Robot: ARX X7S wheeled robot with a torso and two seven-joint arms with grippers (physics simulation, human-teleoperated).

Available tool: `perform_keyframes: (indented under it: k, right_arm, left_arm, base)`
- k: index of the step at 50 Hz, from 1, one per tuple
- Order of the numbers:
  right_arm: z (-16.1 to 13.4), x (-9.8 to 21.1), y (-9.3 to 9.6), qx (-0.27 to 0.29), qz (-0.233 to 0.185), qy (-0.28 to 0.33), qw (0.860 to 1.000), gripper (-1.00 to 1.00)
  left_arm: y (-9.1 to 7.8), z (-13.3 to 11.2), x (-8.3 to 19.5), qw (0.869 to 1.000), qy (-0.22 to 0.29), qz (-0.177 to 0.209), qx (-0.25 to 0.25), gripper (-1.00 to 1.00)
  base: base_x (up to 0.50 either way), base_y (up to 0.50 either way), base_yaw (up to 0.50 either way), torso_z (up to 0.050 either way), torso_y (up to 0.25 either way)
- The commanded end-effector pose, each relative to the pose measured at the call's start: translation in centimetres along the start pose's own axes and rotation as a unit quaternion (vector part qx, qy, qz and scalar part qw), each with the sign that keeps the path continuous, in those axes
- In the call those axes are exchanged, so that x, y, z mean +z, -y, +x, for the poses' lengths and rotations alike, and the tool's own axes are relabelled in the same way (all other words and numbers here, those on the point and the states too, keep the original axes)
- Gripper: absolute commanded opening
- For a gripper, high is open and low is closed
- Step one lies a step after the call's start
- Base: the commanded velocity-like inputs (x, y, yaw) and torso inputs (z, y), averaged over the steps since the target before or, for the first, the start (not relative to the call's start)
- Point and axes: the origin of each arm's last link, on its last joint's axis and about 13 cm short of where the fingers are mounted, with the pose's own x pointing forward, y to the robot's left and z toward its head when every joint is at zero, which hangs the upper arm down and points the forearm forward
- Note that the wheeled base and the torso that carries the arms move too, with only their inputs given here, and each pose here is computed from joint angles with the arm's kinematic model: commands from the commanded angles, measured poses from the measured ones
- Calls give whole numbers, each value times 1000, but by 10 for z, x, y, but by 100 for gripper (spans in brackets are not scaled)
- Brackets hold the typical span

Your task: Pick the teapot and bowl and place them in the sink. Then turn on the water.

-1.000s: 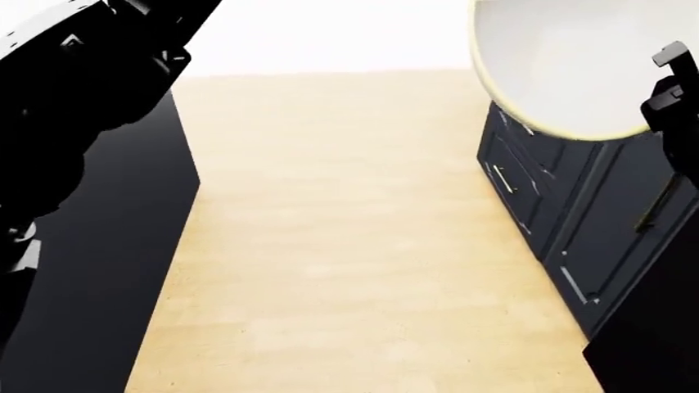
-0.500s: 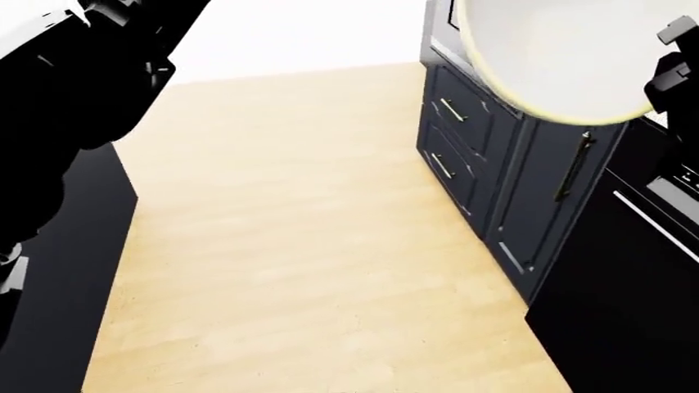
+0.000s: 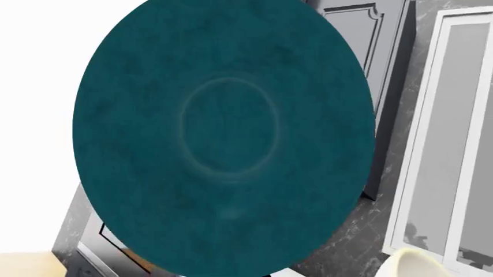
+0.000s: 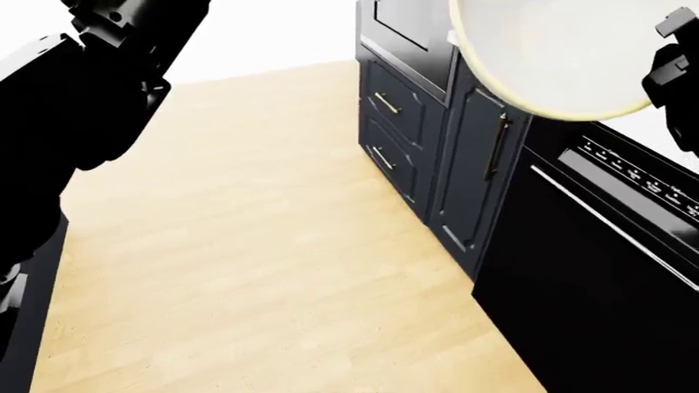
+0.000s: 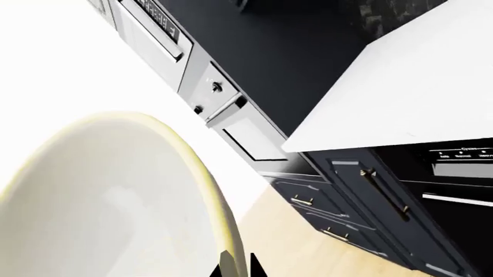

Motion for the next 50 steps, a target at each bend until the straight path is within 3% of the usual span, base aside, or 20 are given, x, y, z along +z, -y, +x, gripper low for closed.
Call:
perform_keyframes:
  k: [1,9,16,38,50]
  right_arm:
    - [2,3,-8,11,-11,5,1000,-100]
    - [22,20,-29,14,-81,14,997,-100]
    - [26,30,-26,-4,-134,33,990,-100]
    - [20,41,-6,-50,-145,68,986,-100]
    - [19,38,-10,-44,-145,67,986,-100]
  left_arm:
    - [1,-1,10,1000,21,8,-1,-100]
    - [-3,-3,16,1000,14,21,14,-100]
    - [-10,-10,20,999,13,31,38,-100]
    - [-8,-24,45,995,19,69,70,-100]
    - [-7,-24,45,995,15,74,66,-100]
  base:
    - [23,54,-500,0,0]
    - [26,56,-500,1,3]
    - [32,64,-500,0,2]
    - [41,66,-500,1,1]
    - [53,67,-500,1,2]
